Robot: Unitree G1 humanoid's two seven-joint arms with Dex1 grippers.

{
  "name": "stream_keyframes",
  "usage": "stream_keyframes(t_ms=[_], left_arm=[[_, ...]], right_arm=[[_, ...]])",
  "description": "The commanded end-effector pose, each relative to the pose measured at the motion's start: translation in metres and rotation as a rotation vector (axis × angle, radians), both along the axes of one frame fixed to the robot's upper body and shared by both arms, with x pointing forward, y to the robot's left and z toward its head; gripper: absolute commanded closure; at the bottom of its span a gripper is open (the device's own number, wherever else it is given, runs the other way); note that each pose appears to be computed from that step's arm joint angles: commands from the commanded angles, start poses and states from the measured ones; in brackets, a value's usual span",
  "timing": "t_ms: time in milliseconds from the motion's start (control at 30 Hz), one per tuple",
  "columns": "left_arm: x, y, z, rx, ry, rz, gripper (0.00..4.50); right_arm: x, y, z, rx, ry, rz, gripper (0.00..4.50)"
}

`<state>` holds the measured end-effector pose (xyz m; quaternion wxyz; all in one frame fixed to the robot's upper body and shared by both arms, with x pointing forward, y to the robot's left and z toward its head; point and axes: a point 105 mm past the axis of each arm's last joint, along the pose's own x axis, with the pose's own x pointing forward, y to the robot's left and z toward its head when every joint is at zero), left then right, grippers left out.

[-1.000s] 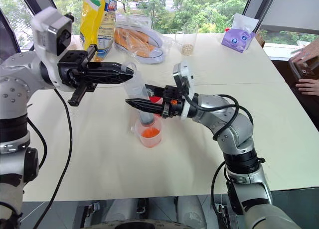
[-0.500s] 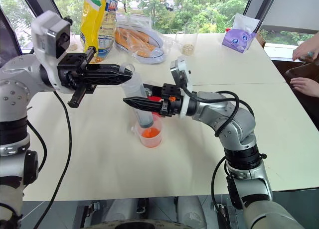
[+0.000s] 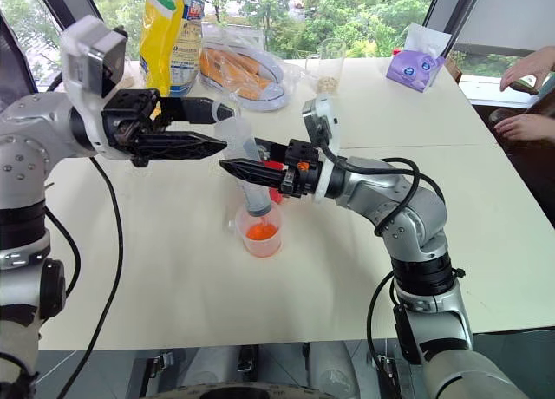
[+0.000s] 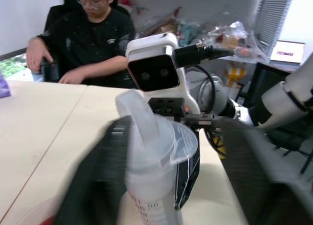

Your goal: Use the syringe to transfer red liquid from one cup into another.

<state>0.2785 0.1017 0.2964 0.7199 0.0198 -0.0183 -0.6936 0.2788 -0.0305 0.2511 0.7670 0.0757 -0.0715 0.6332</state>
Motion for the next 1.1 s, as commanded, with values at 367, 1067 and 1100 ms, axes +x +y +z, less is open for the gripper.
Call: stream_keyframes(t_ms=[367, 1067, 1100], left_arm=[[0.003, 0.056, 0.002, 0.008, -0.005, 0.223, 0.04], [-0.013, 0.045, -0.043, 0.029, 0.029, 0.258, 0.04], [-0.013, 0.045, -0.045, 0.037, 0.027, 0.26, 0.04]], right_arm=[[-0.004, -0.006, 0.023, 0.096, -0.036, -0.007, 3.07], [0.101, -0.151, -0.065, -0.547, 0.868, -0.896, 3.07], [0.098, -0.153, -0.073, -0.584, 0.901, -0.899, 3.07]])
